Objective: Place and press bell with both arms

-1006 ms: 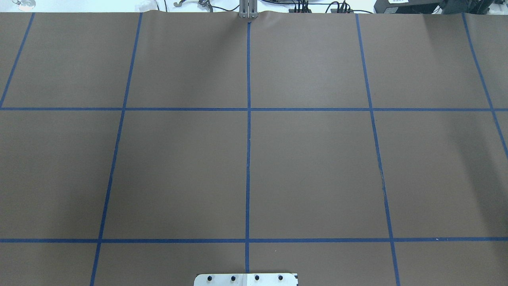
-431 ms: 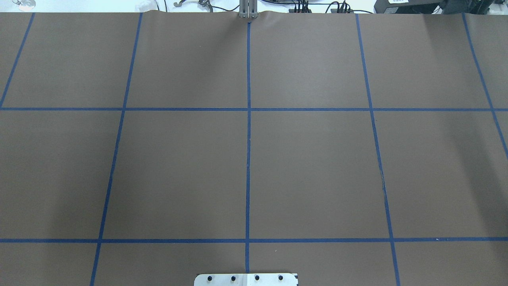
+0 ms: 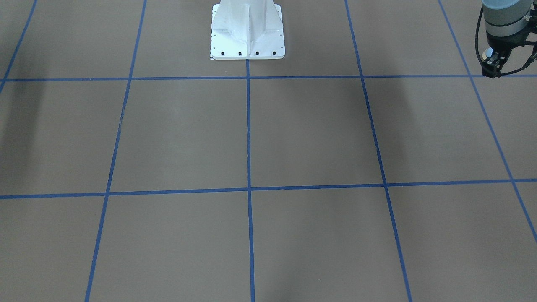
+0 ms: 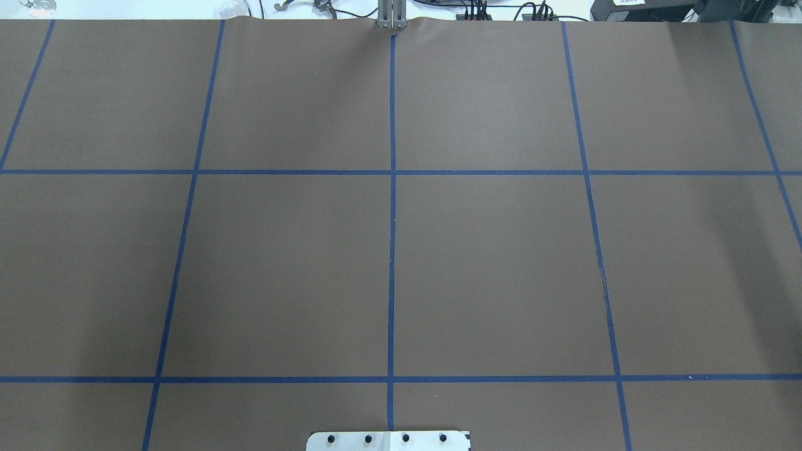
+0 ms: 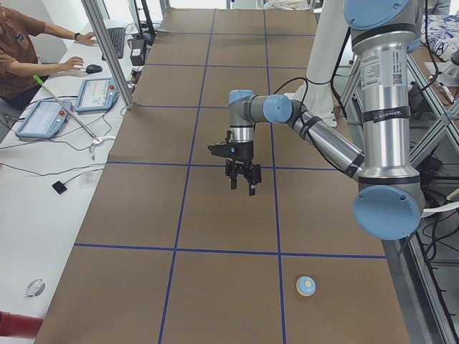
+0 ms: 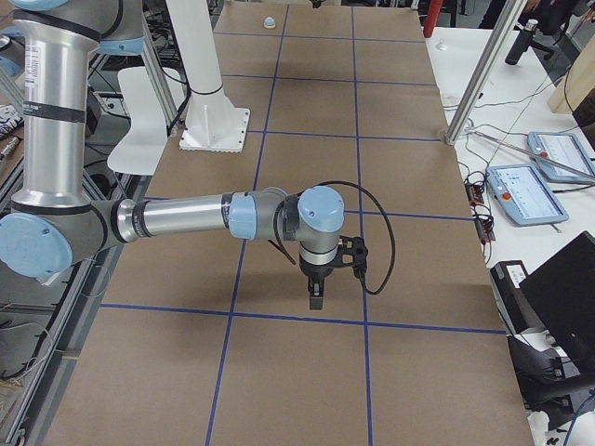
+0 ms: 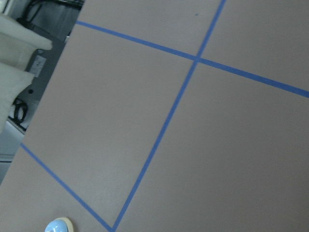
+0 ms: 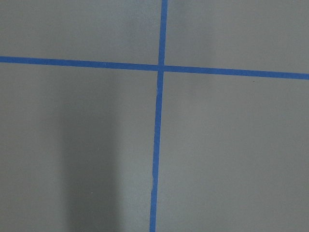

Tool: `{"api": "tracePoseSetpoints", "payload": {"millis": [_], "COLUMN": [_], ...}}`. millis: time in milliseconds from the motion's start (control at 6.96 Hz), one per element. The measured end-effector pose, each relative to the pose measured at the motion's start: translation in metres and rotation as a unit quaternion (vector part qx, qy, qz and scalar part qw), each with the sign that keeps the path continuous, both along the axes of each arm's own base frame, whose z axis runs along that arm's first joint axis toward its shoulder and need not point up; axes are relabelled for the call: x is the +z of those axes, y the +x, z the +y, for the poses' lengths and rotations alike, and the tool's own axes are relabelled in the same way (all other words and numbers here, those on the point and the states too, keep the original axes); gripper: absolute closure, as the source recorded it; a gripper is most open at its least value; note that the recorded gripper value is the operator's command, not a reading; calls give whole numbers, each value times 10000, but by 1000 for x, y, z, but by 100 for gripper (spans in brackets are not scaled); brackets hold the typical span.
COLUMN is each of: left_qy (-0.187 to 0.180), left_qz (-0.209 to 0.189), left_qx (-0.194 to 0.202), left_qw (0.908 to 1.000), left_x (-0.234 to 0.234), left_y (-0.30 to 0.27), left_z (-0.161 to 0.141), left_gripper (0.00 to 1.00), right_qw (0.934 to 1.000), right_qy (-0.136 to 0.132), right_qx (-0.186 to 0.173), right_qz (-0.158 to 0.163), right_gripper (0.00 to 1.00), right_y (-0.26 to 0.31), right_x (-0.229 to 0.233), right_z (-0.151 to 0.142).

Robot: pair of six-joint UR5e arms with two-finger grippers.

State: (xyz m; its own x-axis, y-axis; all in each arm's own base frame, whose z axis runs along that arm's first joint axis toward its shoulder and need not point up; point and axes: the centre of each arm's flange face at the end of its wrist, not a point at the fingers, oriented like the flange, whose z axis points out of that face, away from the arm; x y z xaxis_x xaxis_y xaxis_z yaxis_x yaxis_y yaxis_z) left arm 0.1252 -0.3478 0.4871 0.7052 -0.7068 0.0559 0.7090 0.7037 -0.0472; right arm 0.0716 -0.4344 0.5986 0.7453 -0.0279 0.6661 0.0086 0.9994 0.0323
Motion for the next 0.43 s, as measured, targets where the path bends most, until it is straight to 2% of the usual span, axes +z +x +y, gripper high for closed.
{"api": "tracePoseSetpoints", "payload": {"millis": [144, 287, 431], "left_qy": [-195, -323, -378], "left_qz": [-526, -989, -1434], "left_qx": [-483, -961, -1475], "left_qw": [9973, 9899, 9779], "left_x": [32, 59, 83], "left_y": [-8, -12, -14], "left_z": [28, 55, 79], "left_gripper": [0, 0, 0], "right_qw": [10000, 10000, 10000], "right_qy": [12, 32, 48], "right_qx": [8, 8, 5], "right_qz": [-10, -13, -17], "right_gripper": [0, 0, 0], "right_y": [0, 0, 0], "right_x": [-2, -3, -4], "right_z": [-1, -2, -3]}}
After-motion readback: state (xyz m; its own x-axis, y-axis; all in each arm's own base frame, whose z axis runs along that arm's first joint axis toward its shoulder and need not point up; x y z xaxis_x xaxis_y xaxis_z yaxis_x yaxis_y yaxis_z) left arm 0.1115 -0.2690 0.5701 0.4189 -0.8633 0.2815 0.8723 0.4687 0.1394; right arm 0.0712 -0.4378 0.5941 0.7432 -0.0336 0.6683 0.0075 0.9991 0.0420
